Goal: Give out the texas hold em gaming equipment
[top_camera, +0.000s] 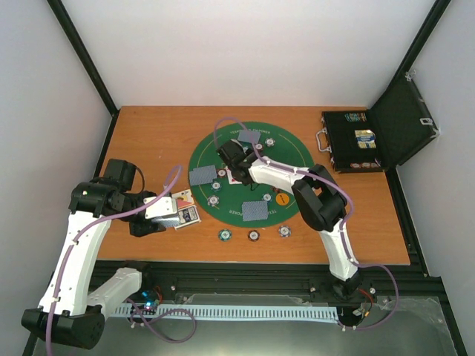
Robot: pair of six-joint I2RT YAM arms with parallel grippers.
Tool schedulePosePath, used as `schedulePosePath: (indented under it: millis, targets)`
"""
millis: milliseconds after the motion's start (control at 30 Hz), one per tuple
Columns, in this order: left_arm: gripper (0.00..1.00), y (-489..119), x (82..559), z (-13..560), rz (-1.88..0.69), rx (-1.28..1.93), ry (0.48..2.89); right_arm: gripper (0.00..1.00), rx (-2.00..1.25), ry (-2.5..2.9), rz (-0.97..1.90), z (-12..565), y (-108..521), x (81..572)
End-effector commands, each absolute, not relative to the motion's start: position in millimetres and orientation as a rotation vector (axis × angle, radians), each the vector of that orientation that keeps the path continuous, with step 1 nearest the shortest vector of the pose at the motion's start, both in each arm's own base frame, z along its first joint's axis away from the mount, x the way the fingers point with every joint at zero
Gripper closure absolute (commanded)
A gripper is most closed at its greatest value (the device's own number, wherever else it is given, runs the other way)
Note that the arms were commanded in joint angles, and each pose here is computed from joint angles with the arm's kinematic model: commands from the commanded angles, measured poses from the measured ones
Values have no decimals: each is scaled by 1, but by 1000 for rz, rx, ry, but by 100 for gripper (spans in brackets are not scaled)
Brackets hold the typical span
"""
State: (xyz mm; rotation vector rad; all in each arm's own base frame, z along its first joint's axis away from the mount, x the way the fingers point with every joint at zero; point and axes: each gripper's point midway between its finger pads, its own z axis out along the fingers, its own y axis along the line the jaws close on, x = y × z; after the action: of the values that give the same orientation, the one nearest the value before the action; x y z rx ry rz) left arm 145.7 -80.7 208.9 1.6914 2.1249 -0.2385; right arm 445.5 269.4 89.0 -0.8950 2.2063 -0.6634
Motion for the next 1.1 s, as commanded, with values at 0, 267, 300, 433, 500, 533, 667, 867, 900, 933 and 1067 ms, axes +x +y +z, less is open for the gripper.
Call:
schedulePosePath:
  millis: [0, 267, 300, 433, 500, 533, 667, 867, 900, 933, 1067]
  targets:
    - [95, -84, 147, 213, -249, 1674, 2108, 97, -939, 2018, -877, 110, 268, 467]
    - [95, -83, 147, 212, -240, 1679, 2101, 97, -1112, 2062, -836, 66, 278, 437]
    - [95, -84, 147, 213, -242, 1678, 2100, 97, -1127, 2072, -822, 60, 278, 432]
    - [95, -85, 149, 216, -250, 1668, 2096, 97, -1168, 2097, -795, 43, 279, 422]
    - [95, -85, 148, 217, -251, 1669, 2101, 97, -1181, 2100, -802, 38, 279, 420]
    - [95, -84, 147, 217, -246, 1669, 2104, 97, -1184, 2105, -798, 37, 279, 418]
    - [95, -84, 148, 218, -226, 1671, 2086, 90, -1184, 2176, -695, 35, 285, 409]
    - [94, -86, 150, 223, -248, 1664, 2087, 55, -1176, 2238, -566, 46, 289, 395]
    - [94, -86, 149, 222, -248, 1666, 2092, 52, -1173, 2241, -563, 47, 288, 393]
    - [94, -85, 149, 222, -246, 1666, 2093, 49, -1162, 2243, -561, 50, 287, 393]
    - [94, -86, 148, 222, -243, 1663, 2085, 43, -1068, 2264, -477, 72, 286, 391]
